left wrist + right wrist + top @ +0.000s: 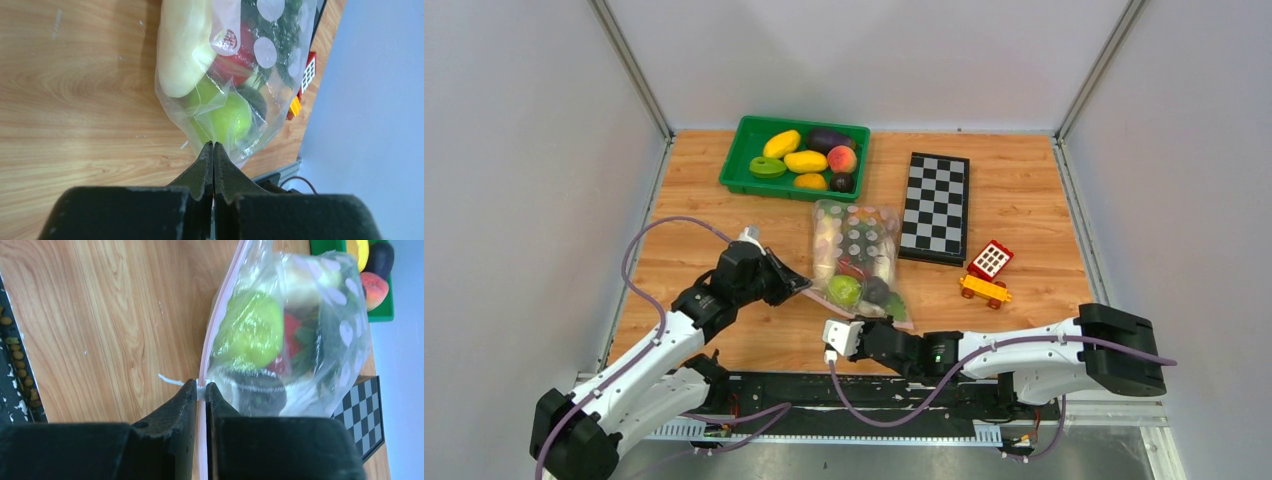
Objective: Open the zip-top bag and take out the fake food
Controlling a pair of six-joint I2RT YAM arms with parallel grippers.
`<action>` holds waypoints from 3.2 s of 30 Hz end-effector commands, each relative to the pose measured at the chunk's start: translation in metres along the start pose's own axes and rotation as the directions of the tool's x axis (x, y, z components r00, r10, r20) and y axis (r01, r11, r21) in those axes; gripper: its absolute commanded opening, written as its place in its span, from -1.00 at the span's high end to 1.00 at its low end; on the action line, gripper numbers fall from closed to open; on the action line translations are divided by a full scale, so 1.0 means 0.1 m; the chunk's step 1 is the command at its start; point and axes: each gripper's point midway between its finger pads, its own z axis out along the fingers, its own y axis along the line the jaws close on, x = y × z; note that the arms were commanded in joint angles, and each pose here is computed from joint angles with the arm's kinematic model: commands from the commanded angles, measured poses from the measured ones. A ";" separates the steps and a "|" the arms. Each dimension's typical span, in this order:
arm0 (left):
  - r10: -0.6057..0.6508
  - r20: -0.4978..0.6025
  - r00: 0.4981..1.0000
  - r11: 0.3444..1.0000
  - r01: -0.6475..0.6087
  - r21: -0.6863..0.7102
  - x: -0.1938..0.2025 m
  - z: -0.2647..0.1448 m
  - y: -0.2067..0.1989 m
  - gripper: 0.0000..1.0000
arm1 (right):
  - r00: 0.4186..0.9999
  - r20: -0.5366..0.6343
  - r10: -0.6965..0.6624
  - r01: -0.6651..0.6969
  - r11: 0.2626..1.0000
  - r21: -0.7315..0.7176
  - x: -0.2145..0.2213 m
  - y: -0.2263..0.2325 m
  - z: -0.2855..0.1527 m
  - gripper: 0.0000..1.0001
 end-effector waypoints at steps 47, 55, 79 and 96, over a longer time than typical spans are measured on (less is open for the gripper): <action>0.143 0.076 0.987 0.984 -0.134 -0.119 -0.65 -0.27 0.51 1.00 | 0.976 0.046 0.212 -0.216 0.972 0.093 -0.78 -0.40 0.03 -0.17; 0.145 0.070 0.987 0.985 -0.138 -0.103 -0.59 -0.31 0.51 1.00 | 0.978 -0.053 0.200 -0.192 0.973 0.124 -0.74 -0.21 0.56 -0.08; 0.157 0.059 0.986 0.985 -0.152 -0.081 -0.56 -0.31 0.50 1.00 | 0.964 -0.108 0.244 -0.229 0.964 0.133 -0.62 -0.36 0.60 0.05; 0.150 0.044 0.988 0.986 -0.146 -0.074 -0.53 -0.29 0.49 1.00 | 0.949 -0.027 0.313 -0.311 0.949 0.049 -0.89 -0.35 0.52 -0.03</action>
